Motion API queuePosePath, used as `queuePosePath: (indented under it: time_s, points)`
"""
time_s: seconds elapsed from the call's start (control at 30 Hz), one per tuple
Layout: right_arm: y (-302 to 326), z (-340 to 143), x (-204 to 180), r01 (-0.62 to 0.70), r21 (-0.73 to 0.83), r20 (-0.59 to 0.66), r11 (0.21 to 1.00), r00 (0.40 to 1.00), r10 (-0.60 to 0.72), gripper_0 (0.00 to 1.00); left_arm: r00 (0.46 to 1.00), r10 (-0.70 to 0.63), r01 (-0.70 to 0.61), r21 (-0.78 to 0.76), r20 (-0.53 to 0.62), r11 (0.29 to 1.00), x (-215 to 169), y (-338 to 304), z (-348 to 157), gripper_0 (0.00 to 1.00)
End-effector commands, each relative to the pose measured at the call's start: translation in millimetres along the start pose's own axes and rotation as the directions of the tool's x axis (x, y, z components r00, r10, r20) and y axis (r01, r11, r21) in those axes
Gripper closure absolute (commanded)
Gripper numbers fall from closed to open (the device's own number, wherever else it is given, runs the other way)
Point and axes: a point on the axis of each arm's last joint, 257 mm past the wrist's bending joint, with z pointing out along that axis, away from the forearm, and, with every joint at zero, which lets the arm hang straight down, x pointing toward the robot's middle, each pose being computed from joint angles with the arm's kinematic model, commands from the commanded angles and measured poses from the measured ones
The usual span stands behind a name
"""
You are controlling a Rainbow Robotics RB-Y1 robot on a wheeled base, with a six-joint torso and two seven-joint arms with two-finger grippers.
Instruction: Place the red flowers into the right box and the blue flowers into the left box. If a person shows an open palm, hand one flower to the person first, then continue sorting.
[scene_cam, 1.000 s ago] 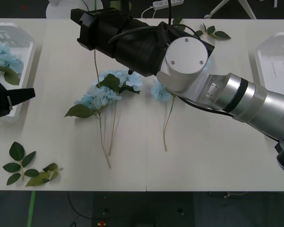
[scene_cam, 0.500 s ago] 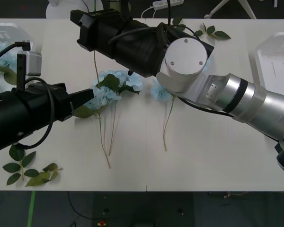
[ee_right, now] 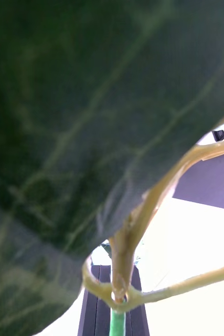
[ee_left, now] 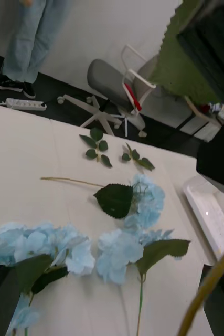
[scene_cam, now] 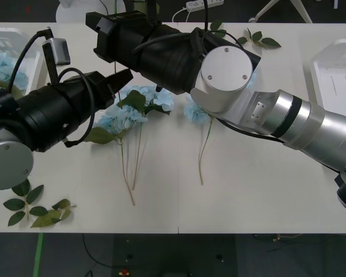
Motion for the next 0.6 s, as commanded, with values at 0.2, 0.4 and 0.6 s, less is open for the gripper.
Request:
queuePosePath:
  time_s: [0.2,0.4,0.6]
  points:
    - [21.3,10.5,-20.5,0.064,-0.041,0.023,0.997,0.998,-0.063,1.00,0.967,-0.256,0.255,0.084,-0.007,0.963,3.5,-34.4,29.8,0.00]
    - [19.2,9.9,-20.6,0.066,-0.037,0.022,0.997,0.998,-0.066,1.00,0.951,-0.309,0.308,0.095,-0.010,0.947,-1.4,-40.5,33.2,0.00]
    - [19.2,9.6,-21.0,0.066,-0.038,0.022,0.997,0.998,-0.065,1.00,0.954,-0.300,0.300,0.086,-0.015,0.950,2.1,-38.4,35.8,0.31]
